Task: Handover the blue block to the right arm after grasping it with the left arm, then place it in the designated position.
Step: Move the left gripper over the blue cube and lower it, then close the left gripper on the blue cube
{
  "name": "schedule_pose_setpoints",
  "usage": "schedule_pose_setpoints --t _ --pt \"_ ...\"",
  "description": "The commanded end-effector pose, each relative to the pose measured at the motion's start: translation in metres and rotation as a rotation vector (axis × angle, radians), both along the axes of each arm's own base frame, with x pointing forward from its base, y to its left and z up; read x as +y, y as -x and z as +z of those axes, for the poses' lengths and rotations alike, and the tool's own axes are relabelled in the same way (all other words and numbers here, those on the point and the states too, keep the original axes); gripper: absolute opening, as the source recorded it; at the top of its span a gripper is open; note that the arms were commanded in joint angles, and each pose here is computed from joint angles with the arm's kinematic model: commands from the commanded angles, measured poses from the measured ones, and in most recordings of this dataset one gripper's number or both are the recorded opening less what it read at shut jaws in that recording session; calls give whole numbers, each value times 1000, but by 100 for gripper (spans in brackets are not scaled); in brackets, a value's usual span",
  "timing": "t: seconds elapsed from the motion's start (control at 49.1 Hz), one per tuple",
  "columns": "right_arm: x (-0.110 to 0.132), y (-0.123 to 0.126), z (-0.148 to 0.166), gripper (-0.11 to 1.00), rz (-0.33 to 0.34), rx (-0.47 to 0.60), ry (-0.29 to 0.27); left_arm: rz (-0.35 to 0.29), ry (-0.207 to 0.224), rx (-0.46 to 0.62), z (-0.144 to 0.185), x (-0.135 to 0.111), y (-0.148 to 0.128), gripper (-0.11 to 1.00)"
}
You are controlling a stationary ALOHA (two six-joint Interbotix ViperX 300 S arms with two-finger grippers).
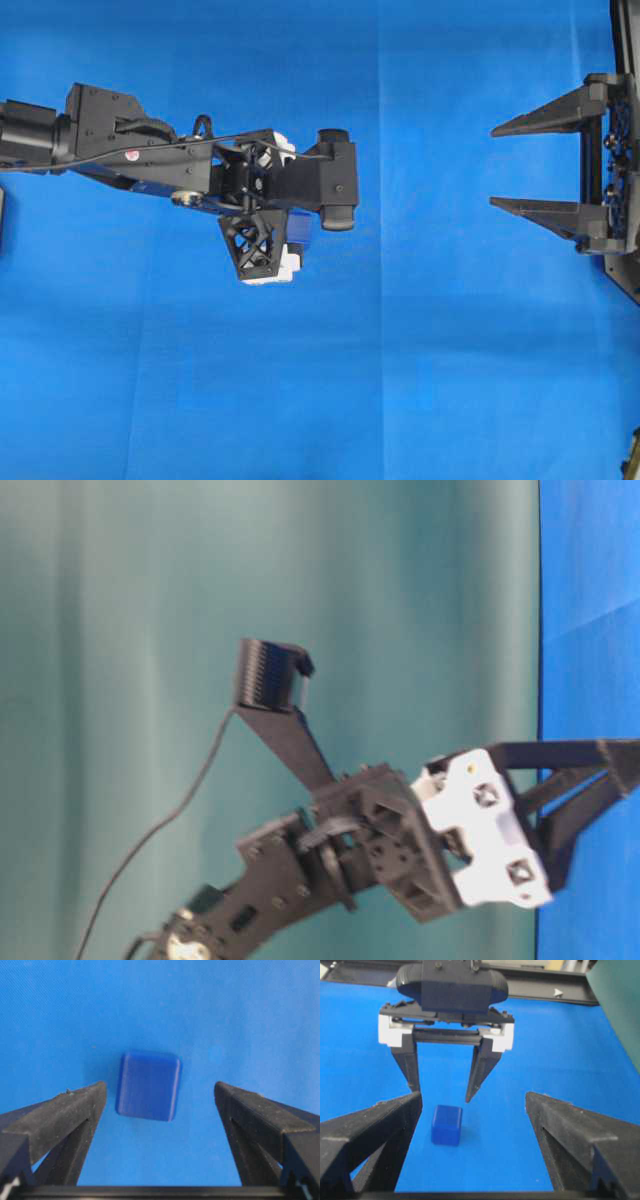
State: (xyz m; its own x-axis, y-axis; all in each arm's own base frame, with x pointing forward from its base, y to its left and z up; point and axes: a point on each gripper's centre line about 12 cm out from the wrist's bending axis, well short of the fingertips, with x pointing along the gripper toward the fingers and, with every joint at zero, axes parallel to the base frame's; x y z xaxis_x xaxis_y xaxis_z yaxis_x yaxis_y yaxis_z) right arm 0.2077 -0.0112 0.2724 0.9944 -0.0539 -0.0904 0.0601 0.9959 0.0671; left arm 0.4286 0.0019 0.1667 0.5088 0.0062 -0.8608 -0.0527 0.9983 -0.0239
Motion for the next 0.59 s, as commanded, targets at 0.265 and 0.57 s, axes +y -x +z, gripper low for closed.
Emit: schedule_pose_setpoints --t 0.265,0.57 --pt "0 -4 6 97 0 -15 1 8 -2 -32 -29 5 -3 92" --pt "-1 -5 4 97 -2 -6 -1 8 -6 -12 -56 9 -6 92"
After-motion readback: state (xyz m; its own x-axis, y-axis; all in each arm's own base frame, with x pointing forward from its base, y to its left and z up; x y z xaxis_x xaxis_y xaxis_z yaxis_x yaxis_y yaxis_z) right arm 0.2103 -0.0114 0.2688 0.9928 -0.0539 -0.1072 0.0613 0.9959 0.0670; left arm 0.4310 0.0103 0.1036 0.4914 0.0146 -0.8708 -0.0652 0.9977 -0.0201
